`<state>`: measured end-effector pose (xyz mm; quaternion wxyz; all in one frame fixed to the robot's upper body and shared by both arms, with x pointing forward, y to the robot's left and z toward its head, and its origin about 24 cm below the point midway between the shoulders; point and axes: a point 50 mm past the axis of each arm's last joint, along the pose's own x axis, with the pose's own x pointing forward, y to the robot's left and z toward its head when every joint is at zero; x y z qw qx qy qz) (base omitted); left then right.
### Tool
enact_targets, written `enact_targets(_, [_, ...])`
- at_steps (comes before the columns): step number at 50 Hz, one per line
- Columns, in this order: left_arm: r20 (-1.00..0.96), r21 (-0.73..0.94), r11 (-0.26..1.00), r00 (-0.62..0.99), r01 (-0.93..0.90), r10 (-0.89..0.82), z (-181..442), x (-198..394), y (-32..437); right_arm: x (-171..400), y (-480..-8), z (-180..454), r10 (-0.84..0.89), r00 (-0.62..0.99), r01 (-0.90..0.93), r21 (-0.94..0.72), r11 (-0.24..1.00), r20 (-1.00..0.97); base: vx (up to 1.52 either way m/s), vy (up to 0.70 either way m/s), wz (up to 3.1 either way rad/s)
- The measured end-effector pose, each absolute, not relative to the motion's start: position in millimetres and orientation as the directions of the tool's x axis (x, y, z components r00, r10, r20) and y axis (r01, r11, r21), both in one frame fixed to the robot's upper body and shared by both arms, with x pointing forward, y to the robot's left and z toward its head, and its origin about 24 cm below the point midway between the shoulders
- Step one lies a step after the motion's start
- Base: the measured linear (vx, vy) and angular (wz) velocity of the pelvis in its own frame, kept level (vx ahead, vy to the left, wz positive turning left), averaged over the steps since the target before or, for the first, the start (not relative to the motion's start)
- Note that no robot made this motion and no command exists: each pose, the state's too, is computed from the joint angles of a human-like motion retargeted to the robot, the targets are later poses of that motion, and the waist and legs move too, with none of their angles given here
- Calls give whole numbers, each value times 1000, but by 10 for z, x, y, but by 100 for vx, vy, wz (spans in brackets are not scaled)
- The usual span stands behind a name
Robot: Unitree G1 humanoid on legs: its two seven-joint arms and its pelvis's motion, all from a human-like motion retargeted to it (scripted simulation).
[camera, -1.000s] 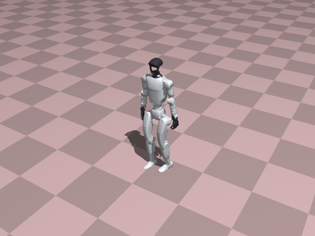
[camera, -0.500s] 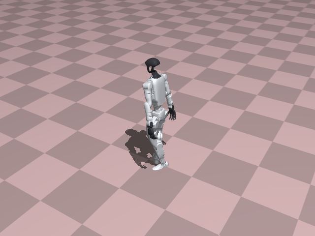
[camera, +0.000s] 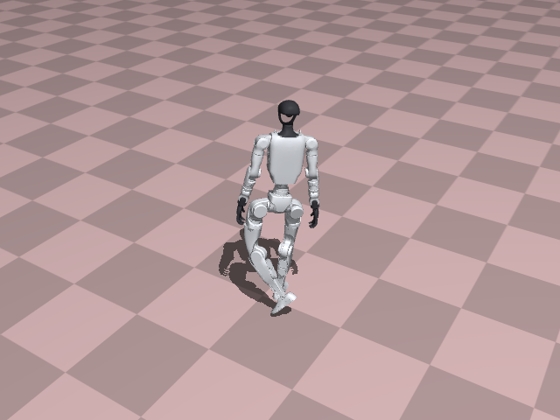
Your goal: In place motions
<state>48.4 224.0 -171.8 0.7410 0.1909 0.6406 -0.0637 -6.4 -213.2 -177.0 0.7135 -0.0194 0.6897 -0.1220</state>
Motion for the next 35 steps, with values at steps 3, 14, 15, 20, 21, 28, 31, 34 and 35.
enact_targets(3, [-982, 186, 923, 94, 337, 163, -1745, 319, 2212, 235, -2123, -1770, -146, 110, 13, -145, 989, -983, 27, -3, -220])
enact_targets(14, [-980, 173, 901, -18, 397, 197, -1777, 0, 2116, 991, -2033, -1654, -42, 328, -333, -157, 930, -944, 23, 8, -162])
enact_targets(15, [-981, 166, 901, -28, 401, 193, -1778, -31, 2106, 951, -2025, -1664, -42, 321, -323, -151, 934, -946, 41, 8, -113])
enact_targets(20, [-987, 100, 931, -87, 351, 139, -1789, -177, 2010, 573, -2050, -1745, -52, 180, -312, -108, 944, -982, 32, 14, 6])
enact_targets(21, [-988, 93, 938, -87, 335, 129, -1792, -160, 1994, 488, -2057, -1758, -68, 145, -301, -109, 947, -987, 15, 16, 30])
enact_targets(28, [-994, 86, 950, -39, 302, 103, -1795, -40, 2001, -235, -2173, -1744, -99, -141, -186, -72, 980, -985, 22, 12, -36])
enact_targets(31, [-995, 78, 951, -40, 298, 94, -1793, -73, 2005, -449, -2203, -1713, -89, -214, -184, -49, 982, -973, 19, 10, 20])
enact_targets(34, [-995, 72, 957, -46, 281, 89, -1793, -82, 2006, -445, -2241, -1710, -89, -202, -200, -48, 979, -975, 5, 10, -11])
enact_targets(35, [-995, 72, 958, -48, 279, 89, -1792, -80, 2011, -408, -2252, -1714, -90, -185, -208, -51, 977, -979, 0, 8, -47])
